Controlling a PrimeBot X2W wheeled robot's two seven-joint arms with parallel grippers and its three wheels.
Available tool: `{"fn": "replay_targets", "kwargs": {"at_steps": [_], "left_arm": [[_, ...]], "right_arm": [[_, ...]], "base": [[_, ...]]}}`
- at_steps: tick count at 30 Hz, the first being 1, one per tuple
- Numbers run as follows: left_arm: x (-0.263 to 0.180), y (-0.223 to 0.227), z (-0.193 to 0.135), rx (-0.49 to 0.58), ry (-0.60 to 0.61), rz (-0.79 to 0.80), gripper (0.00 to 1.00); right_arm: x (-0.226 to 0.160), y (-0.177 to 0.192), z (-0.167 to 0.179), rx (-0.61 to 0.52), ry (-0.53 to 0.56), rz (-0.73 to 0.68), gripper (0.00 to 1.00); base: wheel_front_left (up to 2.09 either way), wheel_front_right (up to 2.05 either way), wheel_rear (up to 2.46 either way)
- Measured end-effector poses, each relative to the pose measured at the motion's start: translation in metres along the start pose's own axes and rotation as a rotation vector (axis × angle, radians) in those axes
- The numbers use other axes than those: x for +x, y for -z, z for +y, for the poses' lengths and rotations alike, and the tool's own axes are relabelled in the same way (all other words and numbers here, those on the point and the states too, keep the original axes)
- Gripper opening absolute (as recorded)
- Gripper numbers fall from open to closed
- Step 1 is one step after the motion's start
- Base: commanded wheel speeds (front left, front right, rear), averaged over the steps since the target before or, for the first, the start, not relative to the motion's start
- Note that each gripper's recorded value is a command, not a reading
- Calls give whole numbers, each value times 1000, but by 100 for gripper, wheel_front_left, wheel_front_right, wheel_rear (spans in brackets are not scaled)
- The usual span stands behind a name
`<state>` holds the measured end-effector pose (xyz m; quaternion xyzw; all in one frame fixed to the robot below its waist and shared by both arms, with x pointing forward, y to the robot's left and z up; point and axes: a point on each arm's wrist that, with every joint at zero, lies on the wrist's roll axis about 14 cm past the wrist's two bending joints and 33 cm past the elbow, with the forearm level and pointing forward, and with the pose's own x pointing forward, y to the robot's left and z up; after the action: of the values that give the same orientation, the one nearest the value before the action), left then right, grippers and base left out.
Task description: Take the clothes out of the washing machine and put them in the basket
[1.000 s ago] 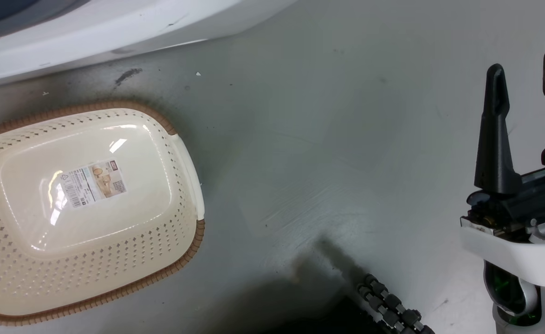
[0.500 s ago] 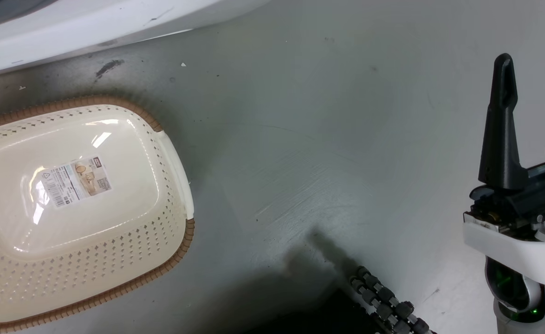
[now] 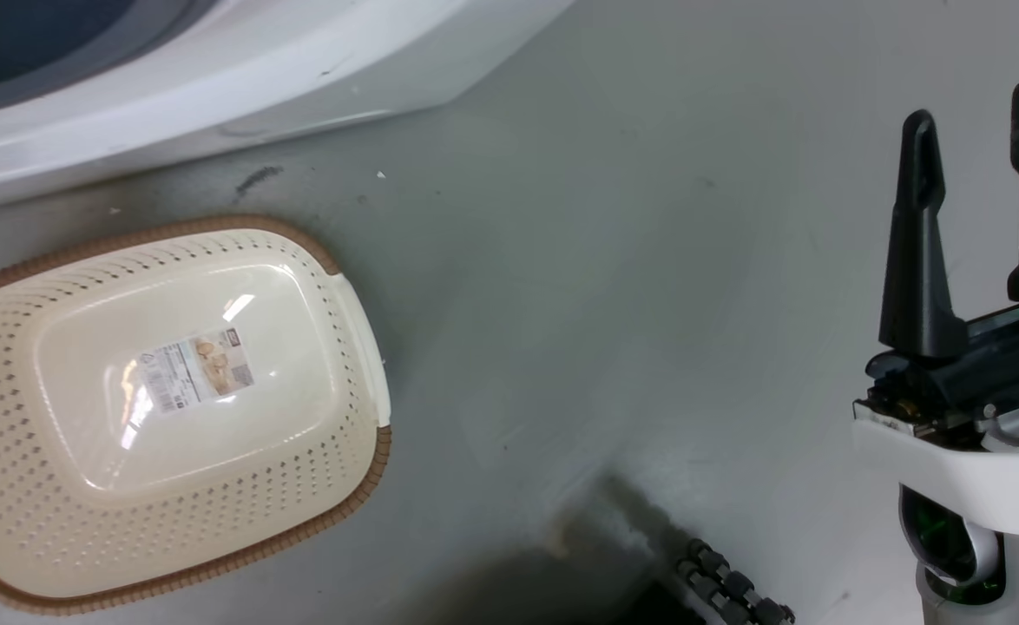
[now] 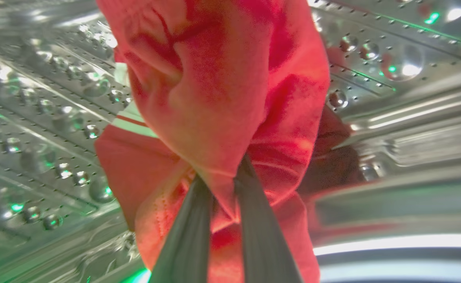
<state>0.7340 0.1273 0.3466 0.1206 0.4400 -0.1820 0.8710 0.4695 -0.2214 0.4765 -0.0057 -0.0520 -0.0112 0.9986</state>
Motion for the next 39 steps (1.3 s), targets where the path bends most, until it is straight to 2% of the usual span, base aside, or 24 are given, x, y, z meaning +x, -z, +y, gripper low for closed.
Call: {"fn": "replay_targets", "kwargs": {"at_steps": [18,27,39], "left_arm": [[-82,15,-30,52,70,-177,0],[-136,9,-56,57,110,-361,0],[-223,17,-83,75,90,-577,0]], "right_arm": [[-30,-48,20,10,-42,-73,100],[-50,-70,30,16,-64,-109,100],[-80,-92,43,19,-97,-145,100]], "base": [[0,0,0],[0,0,0],[0,0,0]]}}
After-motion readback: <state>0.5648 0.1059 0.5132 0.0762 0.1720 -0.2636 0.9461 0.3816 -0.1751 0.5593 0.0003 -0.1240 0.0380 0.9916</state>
